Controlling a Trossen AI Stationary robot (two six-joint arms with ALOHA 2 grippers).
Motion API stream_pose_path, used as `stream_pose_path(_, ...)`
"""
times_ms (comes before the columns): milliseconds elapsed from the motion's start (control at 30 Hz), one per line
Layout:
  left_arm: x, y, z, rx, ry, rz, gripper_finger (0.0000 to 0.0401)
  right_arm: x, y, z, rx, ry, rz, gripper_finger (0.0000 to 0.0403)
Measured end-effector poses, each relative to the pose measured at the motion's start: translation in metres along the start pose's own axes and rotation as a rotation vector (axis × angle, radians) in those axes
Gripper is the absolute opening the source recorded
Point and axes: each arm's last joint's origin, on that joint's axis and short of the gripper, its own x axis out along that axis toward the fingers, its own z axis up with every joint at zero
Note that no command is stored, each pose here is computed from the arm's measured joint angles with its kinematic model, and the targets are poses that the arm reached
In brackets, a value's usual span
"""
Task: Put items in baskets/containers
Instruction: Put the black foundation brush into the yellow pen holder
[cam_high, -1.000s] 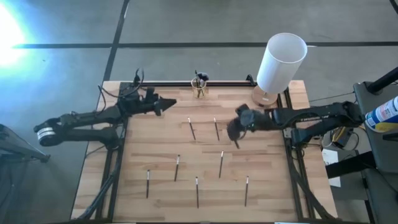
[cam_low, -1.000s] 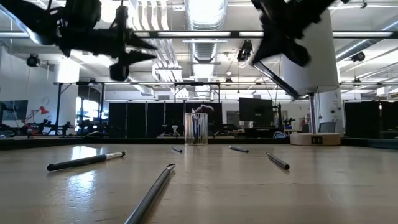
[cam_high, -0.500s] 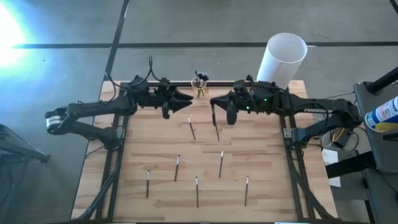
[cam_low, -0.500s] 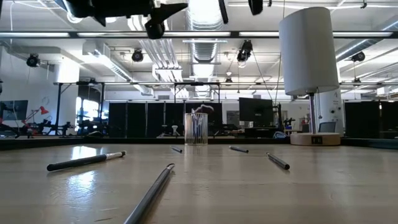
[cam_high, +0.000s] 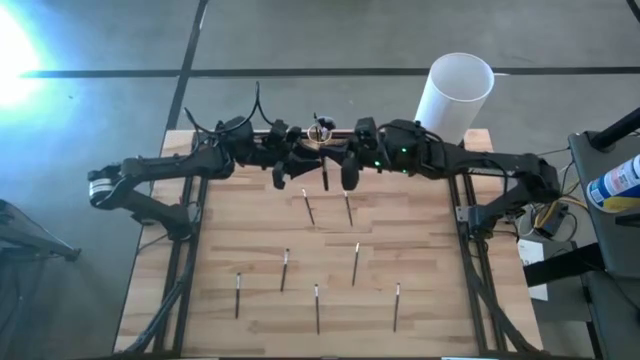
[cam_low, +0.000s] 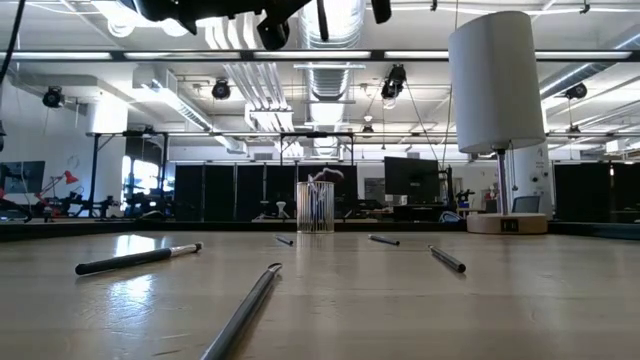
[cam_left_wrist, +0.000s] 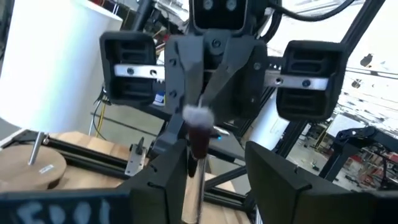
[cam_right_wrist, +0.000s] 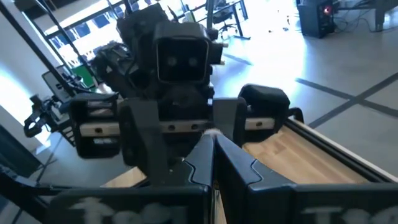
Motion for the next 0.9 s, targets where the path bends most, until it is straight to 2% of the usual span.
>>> stream_pose_path(133,0.001,0.001,-0.001,-0.007,0.008,0.007,0.0151,0.006,0.002,0.003,-0.007,-0.006,0.002,0.0008)
stream_pose_path(233,0.001,0.001,-0.001,-0.009,0.005,0.016,0.0131,0.006,0.002,0.005,-0.021,-0.007,0.005,0.0008)
stream_pose_path(433,-0.002,0.005,0.002,-0.019,-0.01,0.046,0.0028,0.005,0.002,0.008,-0.032,-0.023,-0.008,0.0008)
stream_pose_path(633,-0.012,0.02,0.011,-0.035,-0.03,0.114,0.0025,-0.002,0.002,0.012,-0.047,-0.041,-0.031,0.0008)
stream_pose_path(900,-0.028,0.062,0.011,-0.003,-0.016,0.356,0.0025,-0.036,0.001,0.027,-0.108,-0.069,-0.154,0.0008)
